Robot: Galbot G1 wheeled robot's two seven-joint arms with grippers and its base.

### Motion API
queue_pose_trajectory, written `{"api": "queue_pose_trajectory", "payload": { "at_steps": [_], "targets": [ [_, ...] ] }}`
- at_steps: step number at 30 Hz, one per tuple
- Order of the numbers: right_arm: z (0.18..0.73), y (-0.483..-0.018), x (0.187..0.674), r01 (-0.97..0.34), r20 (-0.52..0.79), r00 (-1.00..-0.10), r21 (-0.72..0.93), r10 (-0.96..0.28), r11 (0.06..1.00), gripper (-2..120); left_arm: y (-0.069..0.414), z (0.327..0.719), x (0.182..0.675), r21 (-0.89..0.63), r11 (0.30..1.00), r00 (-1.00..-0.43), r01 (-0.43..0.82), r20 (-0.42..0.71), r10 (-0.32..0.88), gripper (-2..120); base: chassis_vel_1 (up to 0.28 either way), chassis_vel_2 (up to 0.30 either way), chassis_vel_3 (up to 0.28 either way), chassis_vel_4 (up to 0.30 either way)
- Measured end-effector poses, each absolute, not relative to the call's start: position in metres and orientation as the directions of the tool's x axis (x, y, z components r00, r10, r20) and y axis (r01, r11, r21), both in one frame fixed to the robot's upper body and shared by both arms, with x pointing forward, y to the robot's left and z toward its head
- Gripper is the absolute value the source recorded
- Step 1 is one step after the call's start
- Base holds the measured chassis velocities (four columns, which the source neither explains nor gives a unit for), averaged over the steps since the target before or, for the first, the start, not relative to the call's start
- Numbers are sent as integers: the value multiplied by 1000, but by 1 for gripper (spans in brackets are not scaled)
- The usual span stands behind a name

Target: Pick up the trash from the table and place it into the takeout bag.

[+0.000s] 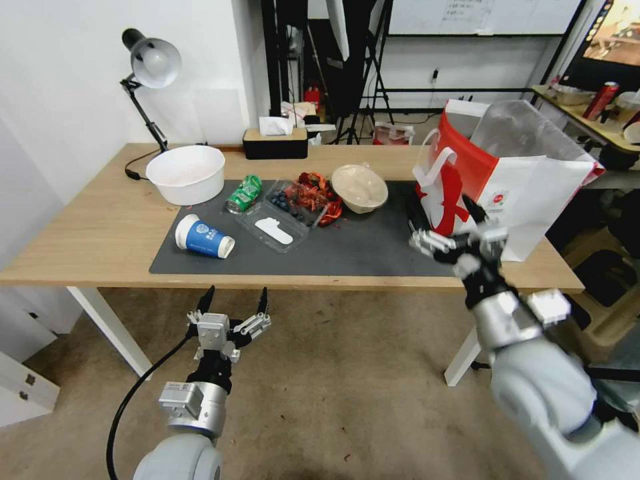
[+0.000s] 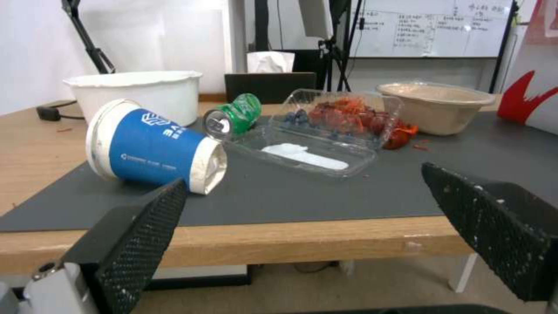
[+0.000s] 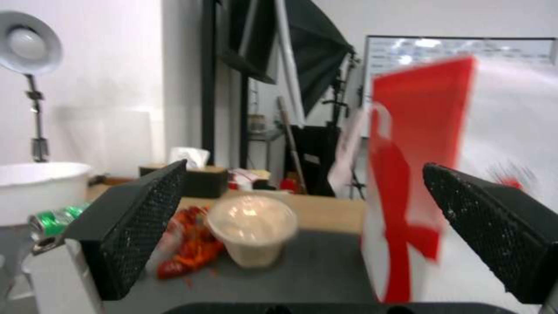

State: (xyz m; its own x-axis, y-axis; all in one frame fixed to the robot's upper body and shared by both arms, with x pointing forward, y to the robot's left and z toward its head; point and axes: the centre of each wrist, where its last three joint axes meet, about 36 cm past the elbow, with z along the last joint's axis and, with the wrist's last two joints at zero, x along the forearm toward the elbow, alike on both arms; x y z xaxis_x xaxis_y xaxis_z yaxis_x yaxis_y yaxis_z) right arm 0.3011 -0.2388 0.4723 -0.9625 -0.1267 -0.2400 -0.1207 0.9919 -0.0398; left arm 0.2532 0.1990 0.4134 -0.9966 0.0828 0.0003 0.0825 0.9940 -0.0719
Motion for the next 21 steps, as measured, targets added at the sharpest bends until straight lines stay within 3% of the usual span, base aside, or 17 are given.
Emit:
{"api": "queue_pose_trajectory", "payload": {
  "at_steps": [10,21],
  "targets": [
    [414,-224,259,-56,-151,-987,-13,-57,998,100,200,411,253,-78,994,-997,79,-2,79,100,0,0,0,0],
    [398,-220,253,-46,-116,-992,-9,-47,999,100,201,410,253,-78,994,-997,78,-4,78,100,0,0,0,0]
  ]
}}
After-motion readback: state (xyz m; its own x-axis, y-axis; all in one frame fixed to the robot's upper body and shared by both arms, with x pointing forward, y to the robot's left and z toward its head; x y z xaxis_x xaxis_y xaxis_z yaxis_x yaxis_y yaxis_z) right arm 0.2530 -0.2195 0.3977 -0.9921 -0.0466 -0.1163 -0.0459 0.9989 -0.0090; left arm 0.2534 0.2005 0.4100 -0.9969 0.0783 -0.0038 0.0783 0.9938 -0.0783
